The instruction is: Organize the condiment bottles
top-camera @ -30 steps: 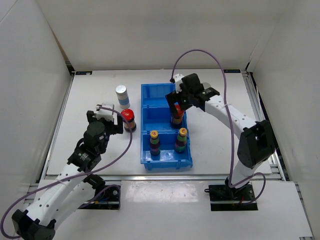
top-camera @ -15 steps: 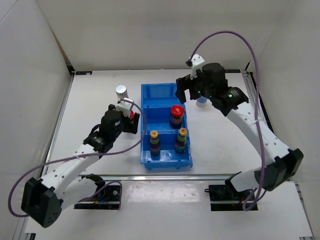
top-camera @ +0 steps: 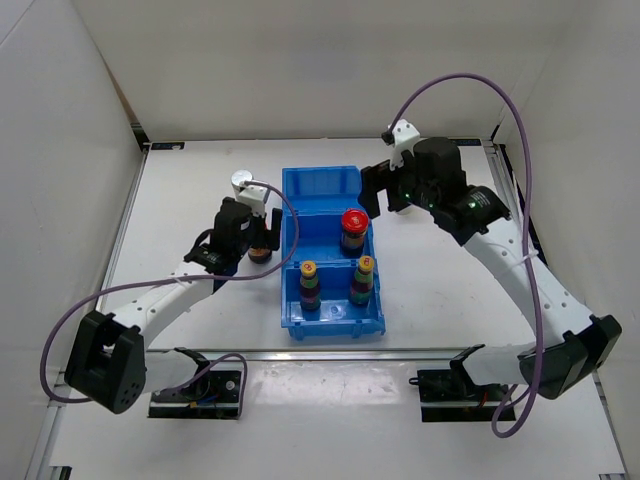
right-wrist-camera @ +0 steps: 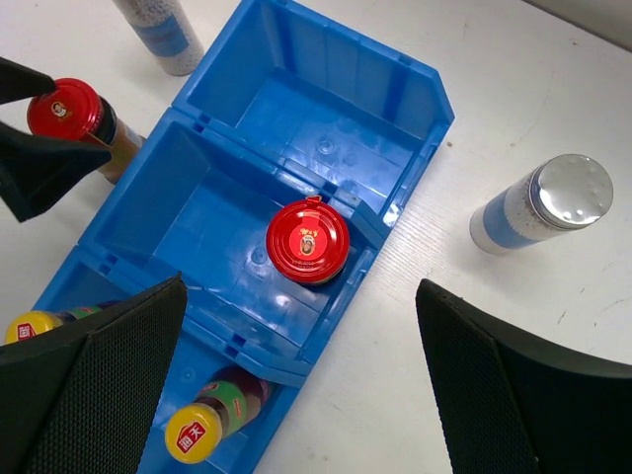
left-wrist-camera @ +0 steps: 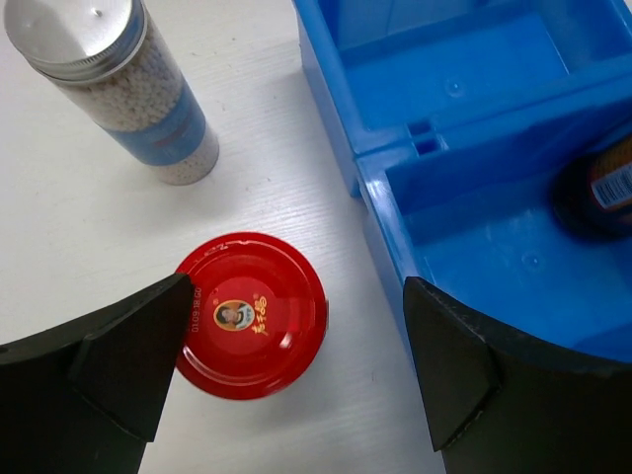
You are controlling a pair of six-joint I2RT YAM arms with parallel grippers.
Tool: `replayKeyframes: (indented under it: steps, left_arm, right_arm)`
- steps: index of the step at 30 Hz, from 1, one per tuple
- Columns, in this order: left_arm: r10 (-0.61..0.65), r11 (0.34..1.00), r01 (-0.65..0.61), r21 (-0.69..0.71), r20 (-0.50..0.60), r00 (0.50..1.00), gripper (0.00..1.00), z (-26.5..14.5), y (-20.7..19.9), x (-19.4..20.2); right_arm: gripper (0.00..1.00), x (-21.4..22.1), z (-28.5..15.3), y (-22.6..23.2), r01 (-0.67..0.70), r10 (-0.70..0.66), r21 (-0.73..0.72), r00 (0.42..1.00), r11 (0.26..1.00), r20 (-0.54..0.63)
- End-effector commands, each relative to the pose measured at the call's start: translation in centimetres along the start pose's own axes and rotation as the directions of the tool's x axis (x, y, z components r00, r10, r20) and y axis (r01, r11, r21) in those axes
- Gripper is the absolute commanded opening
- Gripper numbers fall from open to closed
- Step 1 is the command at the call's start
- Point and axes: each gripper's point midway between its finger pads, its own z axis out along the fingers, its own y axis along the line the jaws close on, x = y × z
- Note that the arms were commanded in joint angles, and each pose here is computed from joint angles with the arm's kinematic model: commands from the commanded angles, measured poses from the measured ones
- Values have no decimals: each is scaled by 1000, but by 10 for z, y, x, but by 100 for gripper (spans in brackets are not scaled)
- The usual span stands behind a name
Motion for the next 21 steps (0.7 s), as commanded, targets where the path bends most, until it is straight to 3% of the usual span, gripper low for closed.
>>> replayKeyframes:
  steps: [1, 5, 13, 15, 16, 21]
  left_arm:
    - [-55, 998, 55, -19, 1, 998, 98, 7, 8, -5]
    - [-74, 997, 74, -4, -3, 997, 83, 9, 9, -6]
    - [-72, 997, 72, 3, -22, 997, 79, 9, 7, 1]
    - [-72, 997, 72, -10, -19, 997, 86, 7, 10, 0]
    - [-84, 996, 83, -40, -21, 996, 100, 4, 15, 0]
    - [-78, 993, 80, -86, 25, 997, 100, -5, 25, -15]
  right_arm:
    - [100, -12, -17, 1, -3, 3, -6, 999, 1000, 53]
    - [100, -12, -21, 0, -3, 3, 7, 999, 1000, 54]
    - [100, -8, -28, -4, 5, -6, 28, 998, 1000, 55]
    - [100, -10, -32, -4, 5, -7, 28, 998, 1000, 65]
    - [100, -6, -30, -4, 5, -6, 28, 999, 1000, 54]
    - [100, -3, -32, -4, -5, 3, 28, 999, 1000, 54]
